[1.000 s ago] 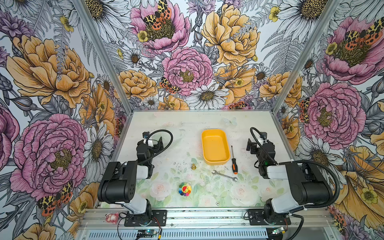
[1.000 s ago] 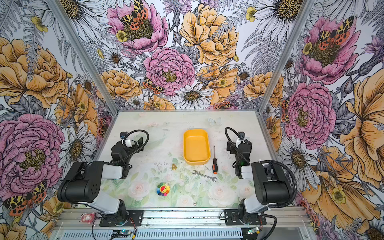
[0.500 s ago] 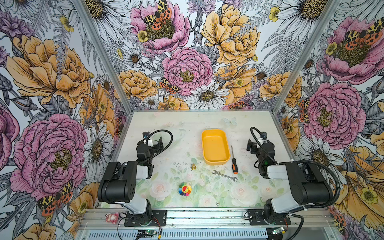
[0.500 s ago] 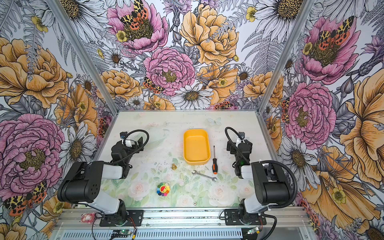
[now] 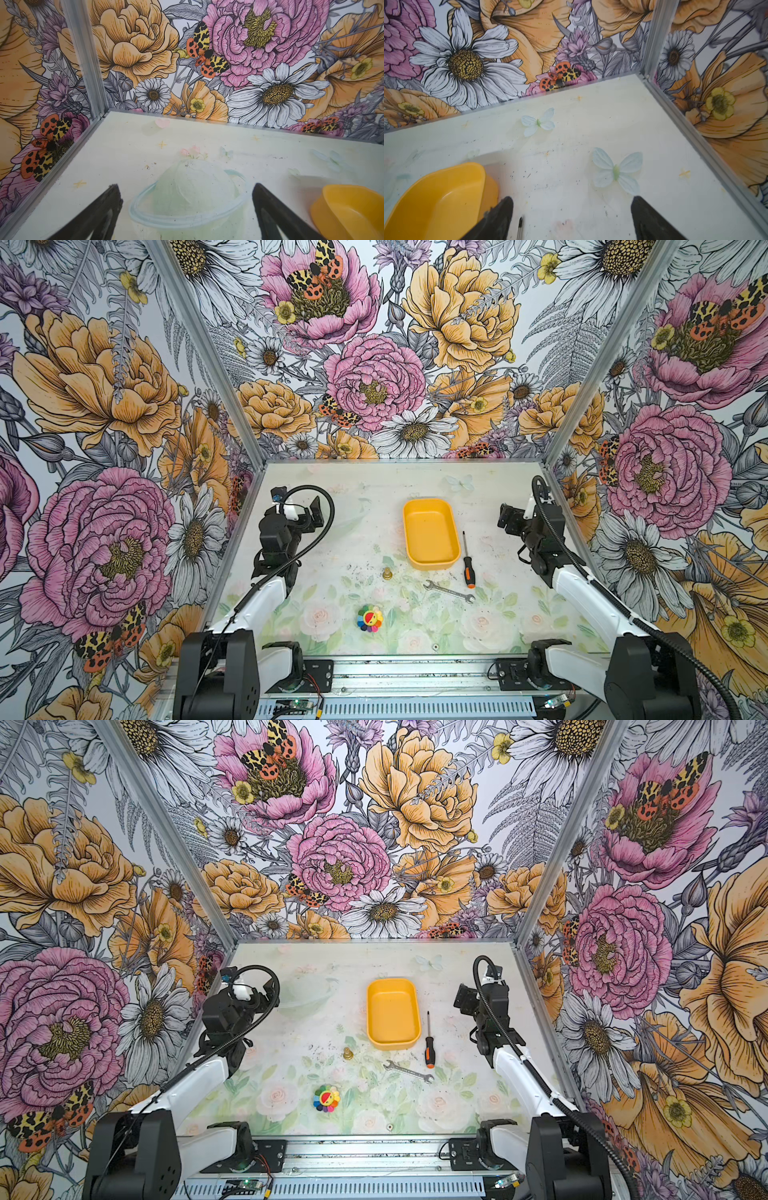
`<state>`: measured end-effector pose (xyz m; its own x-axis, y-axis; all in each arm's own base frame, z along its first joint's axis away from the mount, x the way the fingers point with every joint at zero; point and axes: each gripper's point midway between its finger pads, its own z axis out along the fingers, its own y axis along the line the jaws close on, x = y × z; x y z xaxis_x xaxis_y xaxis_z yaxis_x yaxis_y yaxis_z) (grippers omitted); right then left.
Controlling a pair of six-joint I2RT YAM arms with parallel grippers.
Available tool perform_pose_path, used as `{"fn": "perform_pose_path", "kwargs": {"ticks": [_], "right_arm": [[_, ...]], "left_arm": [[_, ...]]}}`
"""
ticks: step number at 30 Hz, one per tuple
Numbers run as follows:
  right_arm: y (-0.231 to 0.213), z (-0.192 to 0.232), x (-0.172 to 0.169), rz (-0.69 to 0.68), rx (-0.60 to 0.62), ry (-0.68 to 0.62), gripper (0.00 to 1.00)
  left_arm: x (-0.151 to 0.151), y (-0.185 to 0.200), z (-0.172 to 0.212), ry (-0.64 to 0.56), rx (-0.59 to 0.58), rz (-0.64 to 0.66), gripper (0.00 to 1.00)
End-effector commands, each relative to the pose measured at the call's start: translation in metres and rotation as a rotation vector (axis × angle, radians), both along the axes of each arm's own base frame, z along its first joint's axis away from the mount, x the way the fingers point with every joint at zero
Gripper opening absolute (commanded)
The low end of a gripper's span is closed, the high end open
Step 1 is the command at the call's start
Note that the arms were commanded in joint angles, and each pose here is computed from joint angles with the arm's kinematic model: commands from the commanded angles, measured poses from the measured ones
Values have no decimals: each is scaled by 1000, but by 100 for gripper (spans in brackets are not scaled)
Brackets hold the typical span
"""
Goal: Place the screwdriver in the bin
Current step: 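Raise the right arm from rest toward the screwdriver beside the yellow bin, then lower the right gripper over the screwdriver handle and close on it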
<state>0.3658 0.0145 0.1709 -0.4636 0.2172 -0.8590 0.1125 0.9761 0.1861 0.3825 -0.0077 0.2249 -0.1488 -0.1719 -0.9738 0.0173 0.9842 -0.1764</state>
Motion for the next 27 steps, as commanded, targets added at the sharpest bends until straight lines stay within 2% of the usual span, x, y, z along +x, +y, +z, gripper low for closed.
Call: {"fn": "perform_pose_path", "kwargs": {"ticks": [1,9,13,20,27], "right_arm": [[20,-51,-48,23,89,246,89],[35,-87,-97,-11,167,469,83],[50,-100,-111,13,200,533,79],[78,-112,-121,102,101,575,77],[88,-111,-114,127,20,566,75]], "left_arm": [[-22,-29,-43,201,-113,-74,99],[-46,-63,-66,349,-235,-116,99],[-49,-71,-72,382,-230,-128,99],[-48,-73,-87,448,-212,-123,99],[-47,-76,-91,468,-219,-131,99]]}}
